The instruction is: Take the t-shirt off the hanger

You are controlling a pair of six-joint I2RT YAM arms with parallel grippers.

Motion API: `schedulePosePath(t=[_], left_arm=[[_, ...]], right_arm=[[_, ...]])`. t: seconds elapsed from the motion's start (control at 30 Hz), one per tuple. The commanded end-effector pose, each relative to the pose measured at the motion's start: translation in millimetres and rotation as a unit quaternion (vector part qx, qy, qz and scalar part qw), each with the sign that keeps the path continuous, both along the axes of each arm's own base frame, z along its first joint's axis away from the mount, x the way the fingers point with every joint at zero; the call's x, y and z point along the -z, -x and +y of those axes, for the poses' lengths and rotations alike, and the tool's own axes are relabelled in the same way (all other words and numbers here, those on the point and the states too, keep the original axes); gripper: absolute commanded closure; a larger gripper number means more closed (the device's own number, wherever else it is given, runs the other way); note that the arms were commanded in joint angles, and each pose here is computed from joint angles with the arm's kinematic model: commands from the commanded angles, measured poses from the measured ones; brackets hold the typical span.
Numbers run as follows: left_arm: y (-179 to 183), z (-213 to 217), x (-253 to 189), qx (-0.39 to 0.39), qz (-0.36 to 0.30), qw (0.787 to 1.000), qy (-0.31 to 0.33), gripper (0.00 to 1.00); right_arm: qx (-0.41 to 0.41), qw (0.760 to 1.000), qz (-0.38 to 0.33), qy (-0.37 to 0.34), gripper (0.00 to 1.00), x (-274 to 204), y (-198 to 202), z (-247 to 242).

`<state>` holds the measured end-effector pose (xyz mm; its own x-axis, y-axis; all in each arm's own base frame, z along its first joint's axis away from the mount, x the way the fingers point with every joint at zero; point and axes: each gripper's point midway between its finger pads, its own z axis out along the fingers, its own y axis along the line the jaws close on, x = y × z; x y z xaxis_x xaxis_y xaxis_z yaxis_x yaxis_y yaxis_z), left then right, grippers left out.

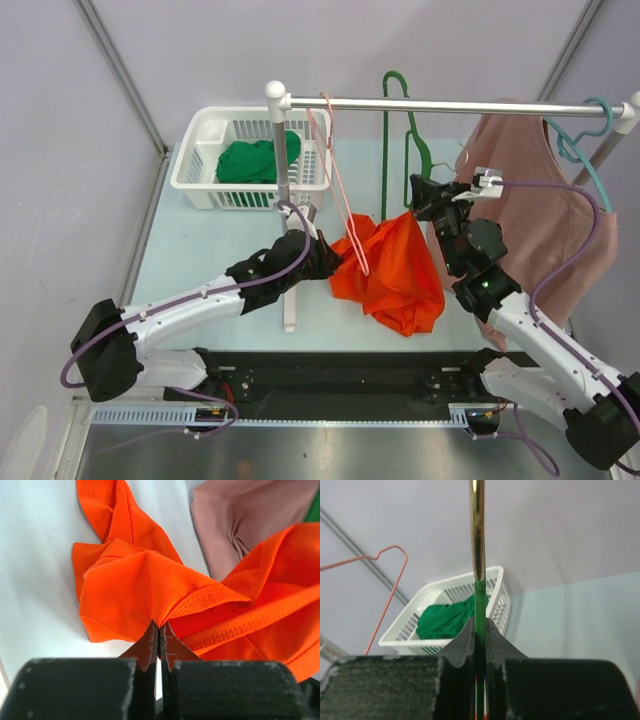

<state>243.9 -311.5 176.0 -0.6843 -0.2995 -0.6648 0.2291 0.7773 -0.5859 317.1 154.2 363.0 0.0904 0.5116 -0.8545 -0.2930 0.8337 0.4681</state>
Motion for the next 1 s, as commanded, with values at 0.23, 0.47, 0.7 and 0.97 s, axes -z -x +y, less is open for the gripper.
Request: schedulePosePath(t=[0.23,0.47,0.7,0.97], left_arm=[[9,1,-24,0.033,-0.032,0.999,0.012,1.0],[9,2,-32,0.04,-0.046,0.998,0.013,1.0],[16,0,-20,0.053,-0.025,0.998,0.017,1.0],[17,7,-10,0.033,-0.01,0.999,0.019,1.0]], right_arm=[[0.095,0.992,-0.054,-0.058,1.0,-71,-38,-31],[0.105,0.993,-0.028,-0.048,1.0,-64,-32,-48],[0.11,0.992,-0.026,-0.046,1.0,-59,-22,-63],[0.091,0.994,-0.043,-0.046,1.0,-92,-37,-68]])
